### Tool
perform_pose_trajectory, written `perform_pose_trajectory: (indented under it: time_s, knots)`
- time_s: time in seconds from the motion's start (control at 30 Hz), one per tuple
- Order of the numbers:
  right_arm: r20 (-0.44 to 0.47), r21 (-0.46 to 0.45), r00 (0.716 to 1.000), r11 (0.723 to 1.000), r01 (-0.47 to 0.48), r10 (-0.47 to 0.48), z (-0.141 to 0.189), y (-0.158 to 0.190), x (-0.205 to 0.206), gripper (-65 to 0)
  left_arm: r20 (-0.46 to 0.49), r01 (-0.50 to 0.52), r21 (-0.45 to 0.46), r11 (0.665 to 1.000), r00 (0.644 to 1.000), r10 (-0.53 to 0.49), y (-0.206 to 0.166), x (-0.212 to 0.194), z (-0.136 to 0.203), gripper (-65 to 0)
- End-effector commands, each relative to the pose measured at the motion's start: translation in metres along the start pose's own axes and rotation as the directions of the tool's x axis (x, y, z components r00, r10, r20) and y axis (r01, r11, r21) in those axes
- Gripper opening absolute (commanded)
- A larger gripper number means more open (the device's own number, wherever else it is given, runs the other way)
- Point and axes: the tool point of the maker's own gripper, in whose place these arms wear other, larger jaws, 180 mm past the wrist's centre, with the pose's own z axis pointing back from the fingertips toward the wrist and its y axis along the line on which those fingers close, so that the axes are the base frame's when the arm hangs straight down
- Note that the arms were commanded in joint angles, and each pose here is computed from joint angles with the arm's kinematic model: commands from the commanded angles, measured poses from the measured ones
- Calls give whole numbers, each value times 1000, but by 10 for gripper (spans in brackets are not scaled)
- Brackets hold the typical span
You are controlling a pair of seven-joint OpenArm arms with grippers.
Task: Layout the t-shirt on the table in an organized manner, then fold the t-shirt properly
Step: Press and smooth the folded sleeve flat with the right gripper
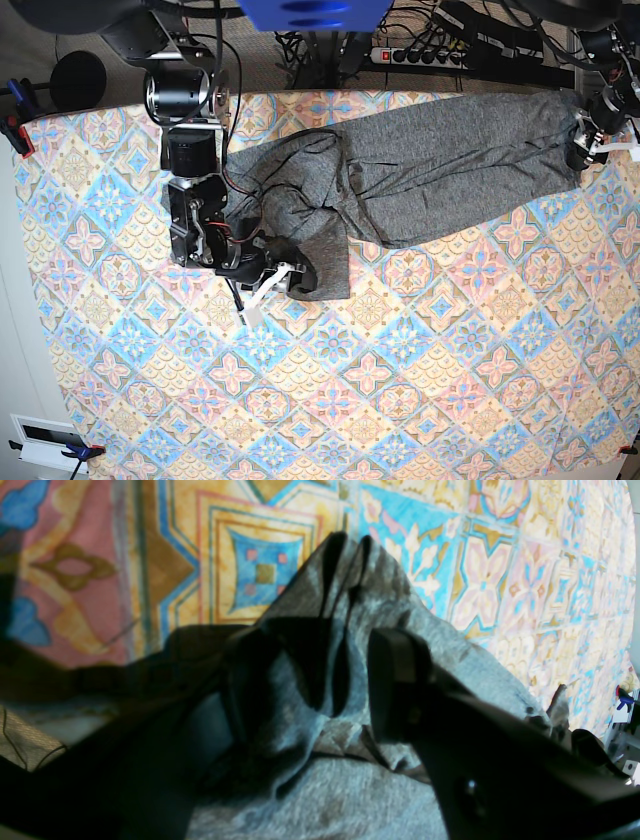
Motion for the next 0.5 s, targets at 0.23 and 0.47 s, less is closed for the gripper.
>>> perform_pose_trajectory:
  time_s: [0.23,0.47]
  knots:
    - [-78,0,997,1000,-25,25,-6,8,-12,-487,13,20,4,1000,1000,-20,-1,9,5,-326]
    - [-66,-1,997,999,-38,38,-3,9,-7,-636,13,19,4,1000,1000,-19,-1,9,5,-326]
